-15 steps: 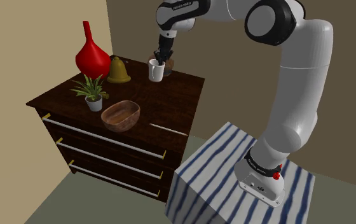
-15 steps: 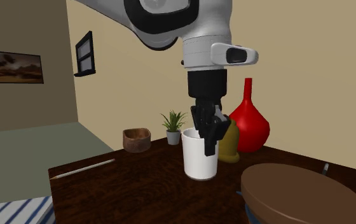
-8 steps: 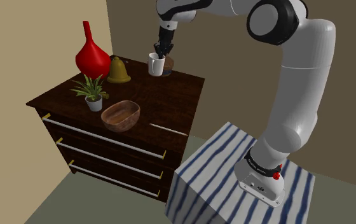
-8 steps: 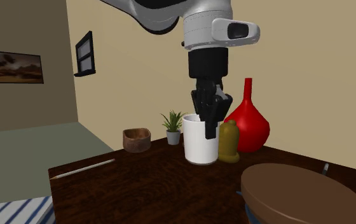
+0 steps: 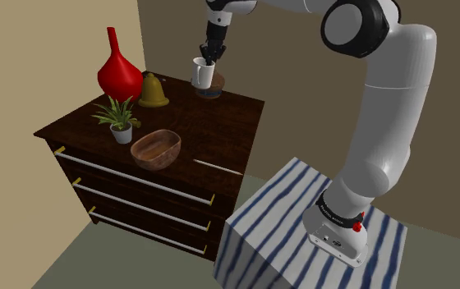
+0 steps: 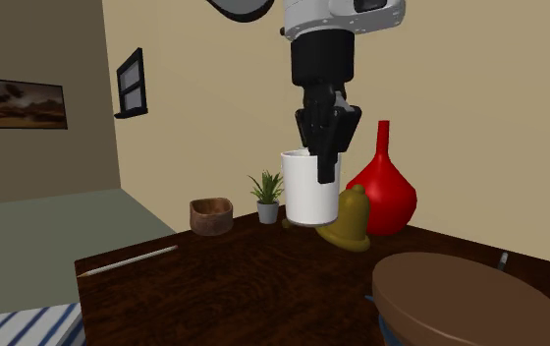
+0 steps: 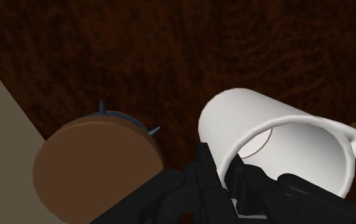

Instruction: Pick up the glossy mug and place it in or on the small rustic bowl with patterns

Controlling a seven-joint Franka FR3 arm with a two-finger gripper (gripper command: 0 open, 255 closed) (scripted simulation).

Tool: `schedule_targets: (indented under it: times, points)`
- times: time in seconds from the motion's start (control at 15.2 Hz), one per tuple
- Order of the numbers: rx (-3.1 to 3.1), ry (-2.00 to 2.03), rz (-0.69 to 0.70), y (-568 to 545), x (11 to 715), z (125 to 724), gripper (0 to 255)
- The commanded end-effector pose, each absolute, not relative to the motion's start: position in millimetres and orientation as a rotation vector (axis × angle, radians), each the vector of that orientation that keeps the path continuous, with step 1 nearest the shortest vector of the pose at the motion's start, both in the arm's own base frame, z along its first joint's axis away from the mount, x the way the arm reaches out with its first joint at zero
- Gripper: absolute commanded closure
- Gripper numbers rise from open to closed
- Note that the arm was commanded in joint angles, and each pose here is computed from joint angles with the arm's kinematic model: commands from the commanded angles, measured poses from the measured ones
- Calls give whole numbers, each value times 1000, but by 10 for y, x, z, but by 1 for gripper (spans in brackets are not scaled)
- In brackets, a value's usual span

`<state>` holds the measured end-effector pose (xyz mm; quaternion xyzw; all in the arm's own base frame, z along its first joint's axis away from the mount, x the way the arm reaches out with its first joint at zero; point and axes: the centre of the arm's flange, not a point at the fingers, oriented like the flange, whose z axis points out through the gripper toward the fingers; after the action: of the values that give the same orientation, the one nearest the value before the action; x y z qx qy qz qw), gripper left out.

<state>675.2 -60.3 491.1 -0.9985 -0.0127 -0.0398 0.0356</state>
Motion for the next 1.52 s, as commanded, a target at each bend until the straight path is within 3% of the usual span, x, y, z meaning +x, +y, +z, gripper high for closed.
schedule_targets:
  times: [0.0, 1.45]
  points:
    - [-3068, -39, -122, -598, 6752, 5011, 255]
    - [-3068, -39, -122, 1780, 5632, 5340, 255]
